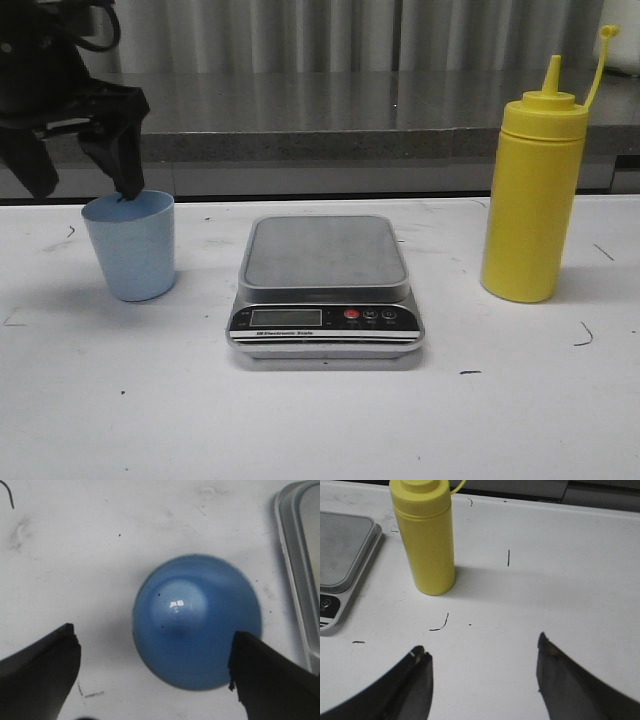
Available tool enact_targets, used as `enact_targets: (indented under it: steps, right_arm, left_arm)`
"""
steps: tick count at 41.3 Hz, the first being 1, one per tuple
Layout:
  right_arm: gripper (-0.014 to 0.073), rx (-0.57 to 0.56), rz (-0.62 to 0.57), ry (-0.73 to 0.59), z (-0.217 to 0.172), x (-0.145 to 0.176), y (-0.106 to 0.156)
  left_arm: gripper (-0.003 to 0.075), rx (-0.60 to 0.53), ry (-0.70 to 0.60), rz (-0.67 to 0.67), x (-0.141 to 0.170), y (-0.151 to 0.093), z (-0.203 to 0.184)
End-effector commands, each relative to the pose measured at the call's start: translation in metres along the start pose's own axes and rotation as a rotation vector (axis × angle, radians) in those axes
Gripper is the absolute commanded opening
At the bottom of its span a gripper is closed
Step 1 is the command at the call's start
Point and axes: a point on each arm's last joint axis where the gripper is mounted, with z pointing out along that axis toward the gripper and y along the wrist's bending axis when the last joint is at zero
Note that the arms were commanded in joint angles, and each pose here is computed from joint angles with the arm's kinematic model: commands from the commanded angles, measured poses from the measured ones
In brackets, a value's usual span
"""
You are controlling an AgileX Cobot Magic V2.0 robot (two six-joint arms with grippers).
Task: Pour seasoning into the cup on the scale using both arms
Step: 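Lower the left gripper onto the light blue cup and grasp its rim, then lift the blue cup with the left gripper and carry it over the scale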
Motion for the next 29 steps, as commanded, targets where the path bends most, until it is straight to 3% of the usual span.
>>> enact_targets:
  steps: [1,9,20,29]
  right_arm:
    - [0.0476,0.009,-0.019,-0.092,-0.003,-0.015,-0.001]
    - [0.0476,0.009,-0.019,-0.092,-0.003,-0.015,-0.001]
    - [0.0476,0.009,-0.019,-0.092,-0.003,-0.015,-0.001]
    - [0.0476,0.009,-0.019,-0.092,-0.003,-0.015,-0.001]
  left_arm:
    - [0.0586,0.001,-0.08,0.008,-0.017,-0.002,-0.012]
    - [0.0549,-0.003,-0.064,0.01,-0.025,-0.001,0.006]
    - [0.0215,-0.003,-0.056,0.01,-0.025,-0.001,0.009]
    - [0.0031,-0.002,-0.041,0.01,-0.024,-0.001,0.007]
